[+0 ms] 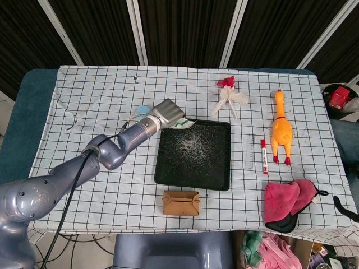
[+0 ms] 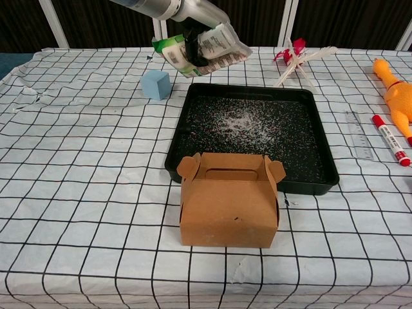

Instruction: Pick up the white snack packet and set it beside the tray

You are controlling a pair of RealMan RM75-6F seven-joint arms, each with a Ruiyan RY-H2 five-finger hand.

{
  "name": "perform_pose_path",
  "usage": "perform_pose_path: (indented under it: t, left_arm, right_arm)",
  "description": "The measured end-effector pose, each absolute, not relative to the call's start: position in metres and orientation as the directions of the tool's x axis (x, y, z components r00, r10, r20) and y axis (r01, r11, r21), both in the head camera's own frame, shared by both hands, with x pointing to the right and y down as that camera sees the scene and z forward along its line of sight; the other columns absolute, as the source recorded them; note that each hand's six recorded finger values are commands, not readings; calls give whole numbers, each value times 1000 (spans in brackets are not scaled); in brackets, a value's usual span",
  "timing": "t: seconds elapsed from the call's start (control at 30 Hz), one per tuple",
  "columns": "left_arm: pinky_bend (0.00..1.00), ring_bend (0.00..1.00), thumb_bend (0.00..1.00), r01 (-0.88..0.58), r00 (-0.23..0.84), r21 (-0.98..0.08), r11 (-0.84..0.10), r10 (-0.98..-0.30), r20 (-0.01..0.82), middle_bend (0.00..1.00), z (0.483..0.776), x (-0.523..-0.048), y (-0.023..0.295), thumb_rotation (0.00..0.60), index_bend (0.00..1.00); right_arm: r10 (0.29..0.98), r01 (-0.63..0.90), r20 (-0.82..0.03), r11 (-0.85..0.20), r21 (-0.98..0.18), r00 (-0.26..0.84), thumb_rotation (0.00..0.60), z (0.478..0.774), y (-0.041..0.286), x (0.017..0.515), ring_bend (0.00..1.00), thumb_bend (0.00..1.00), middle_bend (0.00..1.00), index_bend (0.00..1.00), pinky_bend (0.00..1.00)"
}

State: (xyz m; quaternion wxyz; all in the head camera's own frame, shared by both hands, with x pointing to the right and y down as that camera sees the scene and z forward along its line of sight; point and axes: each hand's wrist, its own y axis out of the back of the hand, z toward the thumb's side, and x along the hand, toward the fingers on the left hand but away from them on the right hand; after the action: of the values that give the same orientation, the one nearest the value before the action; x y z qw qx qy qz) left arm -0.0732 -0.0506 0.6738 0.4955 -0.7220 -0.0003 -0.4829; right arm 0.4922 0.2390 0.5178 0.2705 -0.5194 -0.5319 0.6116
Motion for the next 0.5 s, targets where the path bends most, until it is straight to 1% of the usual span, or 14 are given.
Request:
perform_pose_path:
  t: [0.1,0.3,0.5]
  left_arm:
    - [569,393,676,427,541,-725,-541,-490,684,519,672,-75,-52,600,548]
    - [649,429,690,284,571,-765,-578,-539,619,545,665,-82,-57,600,564]
    - [704,465,716,171,561,-768,-618,-579,591,575,666,-108,-60,600,588]
  right_arm:
    - [883,222,-346,-285,-932,-317,600,517,239,493,181,248,77,196,286]
    - [883,223,-347,-286,-932,-316,600,517,239,493,181,248,77,196,286]
    - [882,224,-348,-287,-931,-316,600,517,240,493,181,249,77,195,286]
